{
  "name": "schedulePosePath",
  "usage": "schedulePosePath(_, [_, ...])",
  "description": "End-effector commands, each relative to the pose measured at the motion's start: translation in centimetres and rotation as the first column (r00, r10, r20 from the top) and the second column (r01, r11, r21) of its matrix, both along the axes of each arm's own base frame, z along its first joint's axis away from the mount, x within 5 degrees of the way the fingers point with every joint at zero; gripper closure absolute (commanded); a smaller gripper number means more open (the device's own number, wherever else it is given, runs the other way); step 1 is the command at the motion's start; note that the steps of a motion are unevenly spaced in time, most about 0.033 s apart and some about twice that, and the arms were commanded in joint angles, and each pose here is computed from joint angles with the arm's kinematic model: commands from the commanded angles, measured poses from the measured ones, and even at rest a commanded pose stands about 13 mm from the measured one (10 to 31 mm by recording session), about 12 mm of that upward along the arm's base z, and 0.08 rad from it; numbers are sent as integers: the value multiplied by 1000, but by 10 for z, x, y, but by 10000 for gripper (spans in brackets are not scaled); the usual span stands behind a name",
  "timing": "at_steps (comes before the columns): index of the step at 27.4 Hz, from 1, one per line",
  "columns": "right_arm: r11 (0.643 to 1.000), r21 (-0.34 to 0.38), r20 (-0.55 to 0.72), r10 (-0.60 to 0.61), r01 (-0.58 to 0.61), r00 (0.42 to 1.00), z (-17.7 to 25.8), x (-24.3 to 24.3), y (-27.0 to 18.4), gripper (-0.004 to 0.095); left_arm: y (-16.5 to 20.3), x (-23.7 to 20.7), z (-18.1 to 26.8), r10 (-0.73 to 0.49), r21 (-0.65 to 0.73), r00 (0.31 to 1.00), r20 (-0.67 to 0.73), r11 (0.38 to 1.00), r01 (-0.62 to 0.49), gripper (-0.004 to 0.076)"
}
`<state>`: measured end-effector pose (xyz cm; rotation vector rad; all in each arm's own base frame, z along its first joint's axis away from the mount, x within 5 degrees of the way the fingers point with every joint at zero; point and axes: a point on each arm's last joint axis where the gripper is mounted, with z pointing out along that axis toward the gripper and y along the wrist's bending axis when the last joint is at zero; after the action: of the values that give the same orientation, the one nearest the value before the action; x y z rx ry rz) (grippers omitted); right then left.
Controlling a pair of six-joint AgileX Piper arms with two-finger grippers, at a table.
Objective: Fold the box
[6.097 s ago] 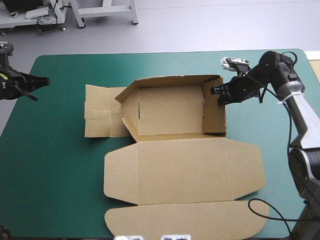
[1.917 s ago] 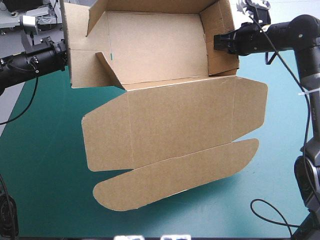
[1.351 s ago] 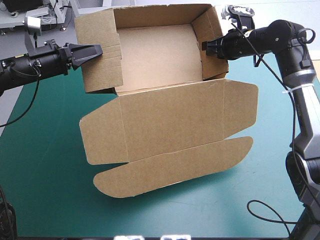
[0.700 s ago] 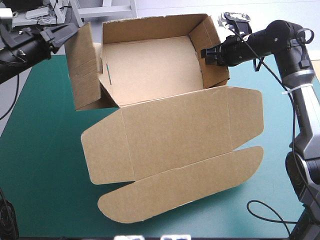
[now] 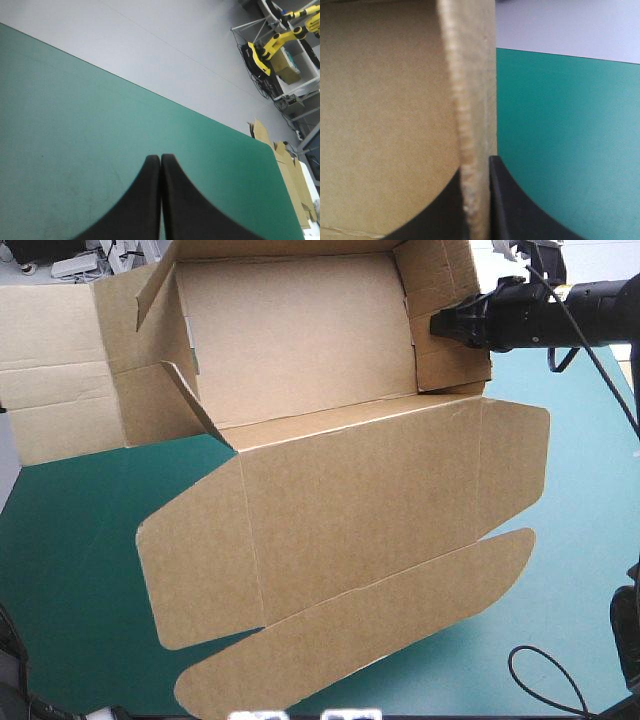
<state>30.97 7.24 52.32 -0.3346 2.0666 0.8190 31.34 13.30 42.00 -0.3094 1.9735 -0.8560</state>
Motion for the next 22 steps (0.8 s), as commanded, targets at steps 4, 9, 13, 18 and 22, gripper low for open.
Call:
schedulePosePath(4, [990,139,148,19,-40,989,36,-27,2,921,-31,-9,32,-149,-154,981,123,974,168,733])
schedulePosePath(9, [989,151,179,-35,8,983,36,-16,0,921,-69,-16,54,-242,-181,948,208,943,280,733])
schedulePosePath(13, [990,137,153,-45,24,987,26,-3,-1,921,-100,-27,71,-326,-174,901,286,907,383,733])
schedulePosePath(18, [990,135,121,-60,44,991,13,16,-1,920,-124,-39,84,-384,-172,860,336,873,457,733])
schedulePosePath(22, [990,133,97,-62,49,993,5,27,0,920,-136,-48,91,-414,-157,838,356,858,490,733])
